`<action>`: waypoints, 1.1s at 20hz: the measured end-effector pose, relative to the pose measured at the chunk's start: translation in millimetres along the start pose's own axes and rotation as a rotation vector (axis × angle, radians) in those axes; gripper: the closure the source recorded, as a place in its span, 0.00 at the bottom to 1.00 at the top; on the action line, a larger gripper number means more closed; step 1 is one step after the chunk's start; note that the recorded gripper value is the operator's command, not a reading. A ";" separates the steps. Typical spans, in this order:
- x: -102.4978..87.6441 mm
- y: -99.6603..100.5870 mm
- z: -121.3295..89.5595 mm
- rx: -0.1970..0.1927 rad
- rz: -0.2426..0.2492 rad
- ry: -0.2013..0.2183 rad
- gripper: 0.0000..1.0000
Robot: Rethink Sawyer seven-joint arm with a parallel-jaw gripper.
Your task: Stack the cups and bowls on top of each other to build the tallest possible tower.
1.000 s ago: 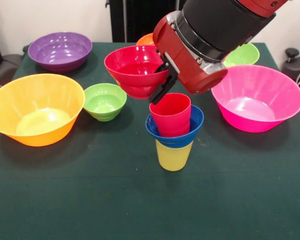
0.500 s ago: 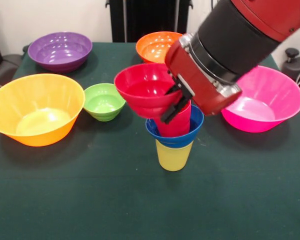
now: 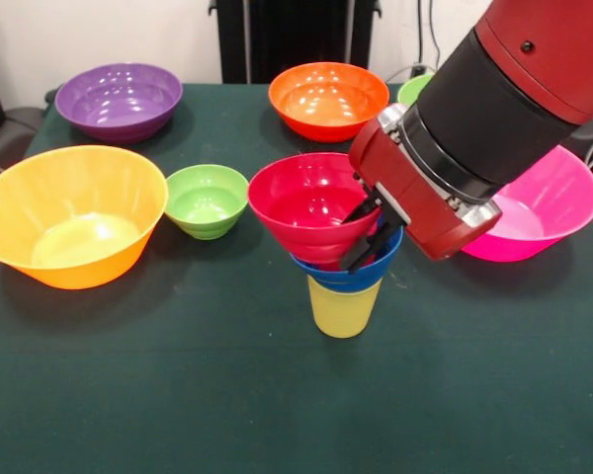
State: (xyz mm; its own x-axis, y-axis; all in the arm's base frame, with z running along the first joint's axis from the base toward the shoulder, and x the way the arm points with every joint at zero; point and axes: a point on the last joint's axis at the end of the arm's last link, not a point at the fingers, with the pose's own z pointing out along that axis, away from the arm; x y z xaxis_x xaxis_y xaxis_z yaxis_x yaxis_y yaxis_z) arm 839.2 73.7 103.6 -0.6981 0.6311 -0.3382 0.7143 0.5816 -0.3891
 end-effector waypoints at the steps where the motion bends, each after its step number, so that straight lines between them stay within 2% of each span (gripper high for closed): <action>1: 0.8 1.2 -0.2 0.001 -0.003 0.003 1.00; 8: 4.5 0.5 -3.1 0.020 -0.007 0.028 1.00; 13: 3.1 -1.9 -12.6 0.016 -0.001 0.029 1.00; 22: 11.8 -12.1 -62.2 -0.009 0.025 0.020 1.00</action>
State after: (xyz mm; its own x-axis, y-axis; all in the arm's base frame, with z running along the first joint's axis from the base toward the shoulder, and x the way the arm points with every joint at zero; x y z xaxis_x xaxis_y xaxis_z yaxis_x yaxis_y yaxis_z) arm 825.4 106.0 157.6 -0.6792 0.6554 -0.3303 0.7318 0.5703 -0.3732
